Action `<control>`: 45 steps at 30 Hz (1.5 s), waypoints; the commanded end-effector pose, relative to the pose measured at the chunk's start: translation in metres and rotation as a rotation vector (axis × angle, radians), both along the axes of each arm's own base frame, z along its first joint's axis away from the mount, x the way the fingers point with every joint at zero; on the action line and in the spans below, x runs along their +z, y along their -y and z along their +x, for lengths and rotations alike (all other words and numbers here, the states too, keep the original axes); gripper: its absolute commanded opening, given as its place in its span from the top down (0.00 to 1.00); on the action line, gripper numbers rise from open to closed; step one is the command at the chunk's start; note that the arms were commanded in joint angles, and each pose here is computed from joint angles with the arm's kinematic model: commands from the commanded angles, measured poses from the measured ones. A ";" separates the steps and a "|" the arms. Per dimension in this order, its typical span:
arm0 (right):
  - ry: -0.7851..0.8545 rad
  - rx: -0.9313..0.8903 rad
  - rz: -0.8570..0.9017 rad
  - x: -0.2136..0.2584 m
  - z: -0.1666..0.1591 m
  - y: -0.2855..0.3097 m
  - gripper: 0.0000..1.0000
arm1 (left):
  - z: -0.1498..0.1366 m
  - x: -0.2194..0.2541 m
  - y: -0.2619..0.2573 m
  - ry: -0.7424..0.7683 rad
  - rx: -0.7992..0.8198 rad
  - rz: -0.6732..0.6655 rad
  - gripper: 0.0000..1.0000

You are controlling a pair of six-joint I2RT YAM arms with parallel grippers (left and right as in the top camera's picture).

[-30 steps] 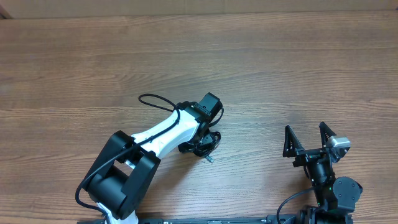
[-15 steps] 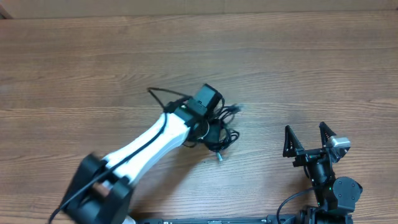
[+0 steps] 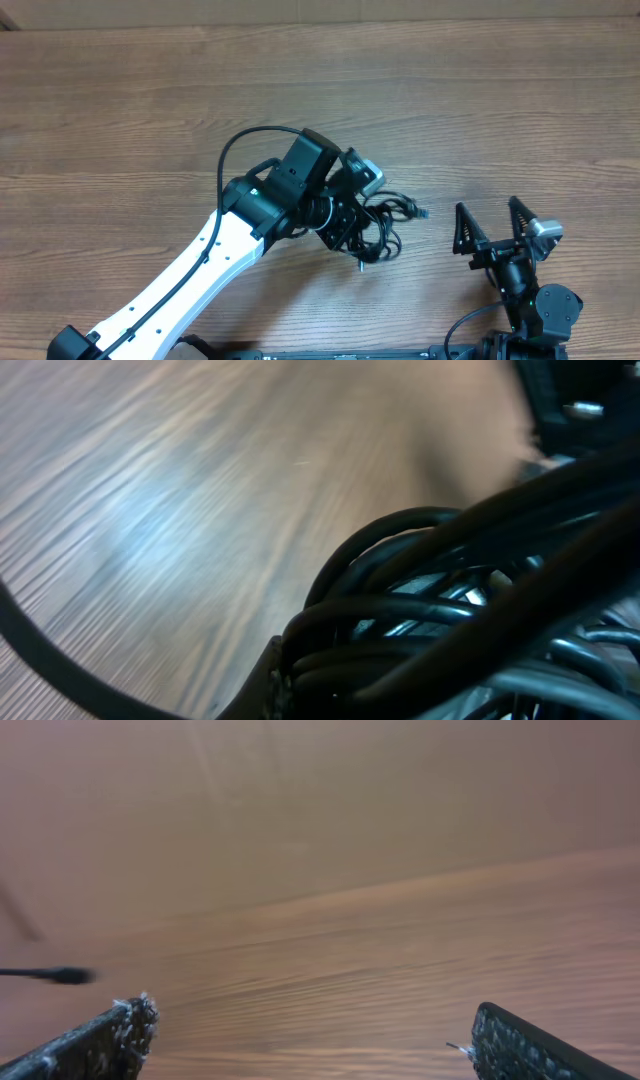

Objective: Untangle cables
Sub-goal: 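Lift the bundle with the left gripper toward the right gripper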

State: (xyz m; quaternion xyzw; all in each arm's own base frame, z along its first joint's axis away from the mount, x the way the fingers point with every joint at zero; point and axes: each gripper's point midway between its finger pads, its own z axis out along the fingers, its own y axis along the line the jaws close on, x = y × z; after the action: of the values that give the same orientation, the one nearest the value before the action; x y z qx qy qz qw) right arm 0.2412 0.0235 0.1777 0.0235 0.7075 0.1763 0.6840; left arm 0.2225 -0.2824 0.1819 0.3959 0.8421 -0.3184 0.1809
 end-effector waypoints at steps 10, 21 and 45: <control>-0.008 0.423 0.201 0.033 -0.034 -0.066 0.00 | -0.037 0.070 0.037 0.091 -0.357 -0.376 0.96; -0.135 0.391 0.277 0.087 -0.043 -0.065 0.00 | -0.015 0.087 0.048 0.208 -0.316 -0.419 0.96; -0.253 0.789 0.307 0.131 -0.067 -0.108 0.00 | 0.012 0.125 0.051 0.554 -0.003 -0.271 0.96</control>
State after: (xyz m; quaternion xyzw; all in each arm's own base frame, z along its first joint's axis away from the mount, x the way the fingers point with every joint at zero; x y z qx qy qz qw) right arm 0.1830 0.1262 0.2949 -0.1105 0.7165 0.5080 0.4652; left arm 0.2425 -0.3215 0.2883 0.4306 0.7296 -0.3276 0.4182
